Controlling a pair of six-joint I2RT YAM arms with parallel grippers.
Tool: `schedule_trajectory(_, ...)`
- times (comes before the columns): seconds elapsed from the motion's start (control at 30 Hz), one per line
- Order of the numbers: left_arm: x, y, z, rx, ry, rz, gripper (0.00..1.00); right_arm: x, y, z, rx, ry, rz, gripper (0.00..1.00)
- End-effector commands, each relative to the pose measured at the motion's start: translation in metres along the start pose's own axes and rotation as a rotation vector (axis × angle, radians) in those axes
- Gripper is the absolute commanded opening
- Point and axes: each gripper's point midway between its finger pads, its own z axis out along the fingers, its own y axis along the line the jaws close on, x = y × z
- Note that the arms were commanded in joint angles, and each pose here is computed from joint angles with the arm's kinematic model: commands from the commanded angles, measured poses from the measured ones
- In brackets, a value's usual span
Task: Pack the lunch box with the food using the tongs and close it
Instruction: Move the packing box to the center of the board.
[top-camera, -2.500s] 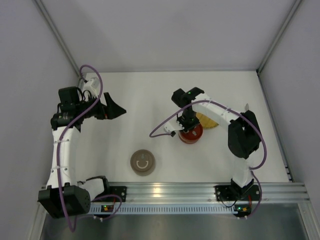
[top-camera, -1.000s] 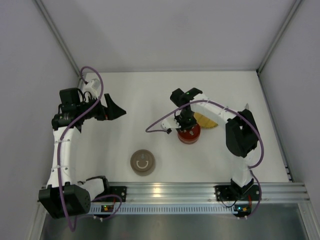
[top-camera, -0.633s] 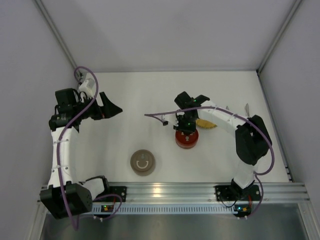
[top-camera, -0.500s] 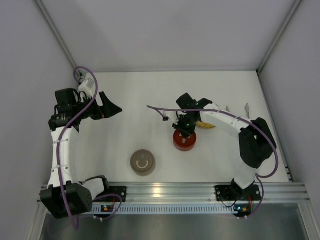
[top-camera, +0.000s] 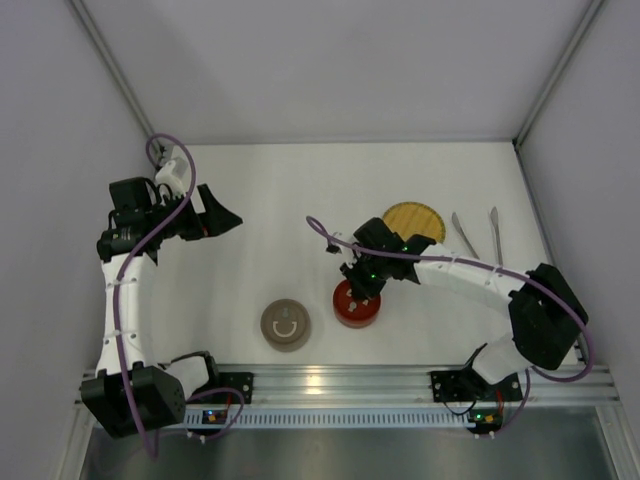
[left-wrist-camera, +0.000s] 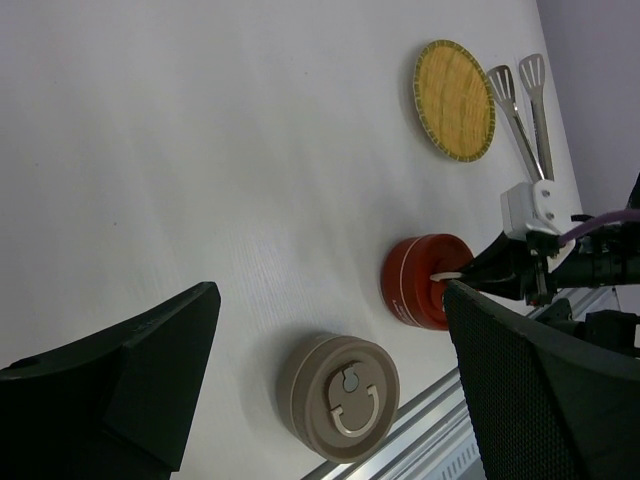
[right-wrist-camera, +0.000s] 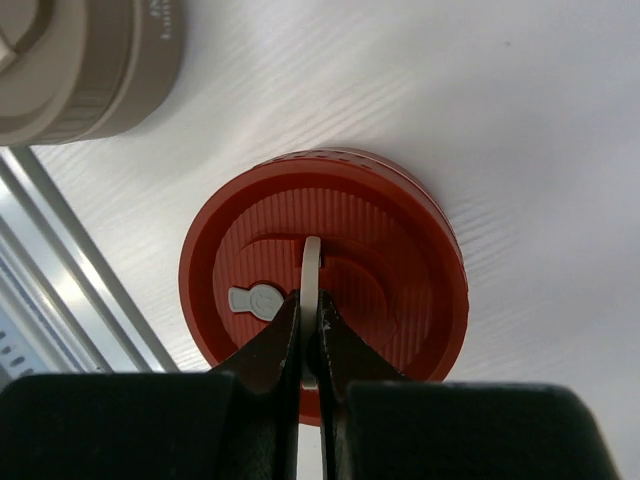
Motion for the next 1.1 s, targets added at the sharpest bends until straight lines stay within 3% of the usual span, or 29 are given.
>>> schedule_trajectory(0.0, -0.01, -0.005, -0.007, -0.001, -0.029, 0.051, 0.98, 0.031, 0.03, 0.009, -0.081, 0.079, -0.017, 0.0)
schedule_trajectory(0.43, -0.003, -0.014, -0.025, -0.029, -0.021, 0.124, 0.98, 0.045, 0.063, 0.007, -0.156, 0.172, -0.177, 0.0)
schedule_trajectory(0.5, -0.004, -0.015, -0.026, -0.027, -0.024, 0.129, 0.98, 0.045, 0.064, 0.006, -0.162, 0.173, -0.183, 0.04)
schedule_trajectory(0.8, -0.001, -0.022, -0.026, 0.01, -0.015, 0.132, 0.98, 0.039, 0.063, -0.005, -0.146, 0.131, -0.222, 0.36)
schedule_trajectory(0.93, 0.001, -0.025, -0.026, 0.032, -0.012, 0.132, 0.98, 0.033, 0.065, -0.016, -0.151, 0.103, -0.251, 0.6)
schedule_trajectory(1.07, 0.004, -0.026, -0.026, 0.037, -0.007, 0.13, 0.98, 0.021, 0.067, -0.031, -0.143, 0.043, -0.29, 0.68)
